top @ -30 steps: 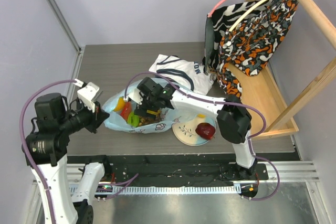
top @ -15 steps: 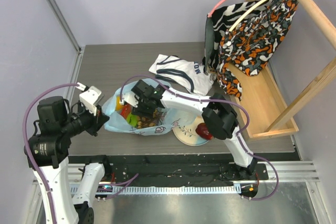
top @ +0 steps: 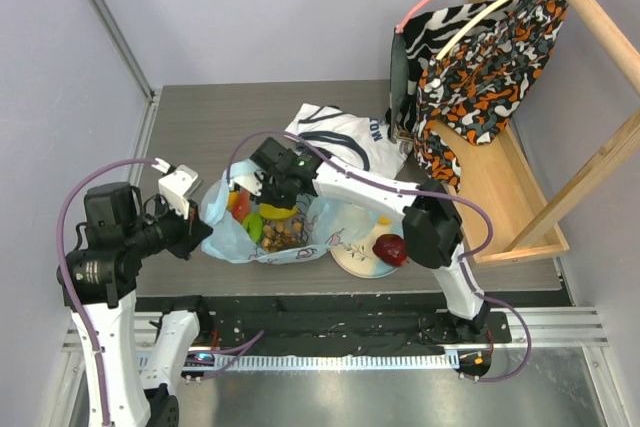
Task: Take the fake fruits out of the plastic bag
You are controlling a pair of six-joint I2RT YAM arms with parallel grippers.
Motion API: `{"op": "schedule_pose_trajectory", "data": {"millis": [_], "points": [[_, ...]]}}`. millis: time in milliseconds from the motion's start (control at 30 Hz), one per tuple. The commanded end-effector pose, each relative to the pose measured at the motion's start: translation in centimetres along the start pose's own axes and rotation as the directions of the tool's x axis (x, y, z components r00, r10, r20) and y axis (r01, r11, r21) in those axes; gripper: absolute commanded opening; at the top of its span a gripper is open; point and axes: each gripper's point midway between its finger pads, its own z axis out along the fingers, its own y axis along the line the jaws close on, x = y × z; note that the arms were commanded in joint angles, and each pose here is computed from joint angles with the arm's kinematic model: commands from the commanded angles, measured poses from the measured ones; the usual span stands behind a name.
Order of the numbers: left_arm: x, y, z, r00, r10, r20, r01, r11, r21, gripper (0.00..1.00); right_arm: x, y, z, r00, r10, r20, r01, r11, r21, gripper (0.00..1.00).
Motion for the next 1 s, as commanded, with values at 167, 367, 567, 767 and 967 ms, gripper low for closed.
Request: {"op": "schedule_pose_trajectory", "data": {"millis": [167, 367, 567, 767, 967], "points": [[-0.9, 0.9, 1.1, 0.999, -0.022, 0.037, 0.022, 1.000, -0.003, 0.00, -5.3, -0.2, -10.1, 0.981, 0.006, 0.194, -0.012, 1.000, 0.029, 0.19], [-1.2, 0.4, 0.5, 0.999, -0.007, 0.040, 0.007, 1.000, 0.008, 0.00, -2.3, -1.5, -4.7, 0.993, 0.089, 0.075, -0.097, 0.989, 0.110, 0.67], [-0.6, -0.5, -0.4, 0.999, 0.003, 0.037, -0.004, 1.000, 0.005, 0.00, -1.4, -3.2, -0.6, 0.998, 0.062, -0.001, -0.061, 0.984, 0.170, 0.81], [-0.3, -0.6, -0.4, 0.999, -0.012, 0.035, 0.011, 1.000, 0.005, 0.00, -0.4, -2.6, 2.7, 0.997, 0.031, -0.073, -0.023, 0.994, 0.111, 1.00], [-0.3, -0.6, -0.3, 0.999, -0.019, 0.036, 0.019, 1.000, 0.008, 0.00, 0.9, -2.3, 5.4, 0.988, -0.018, -0.152, 0.028, 0.997, 0.066, 0.98]]}}
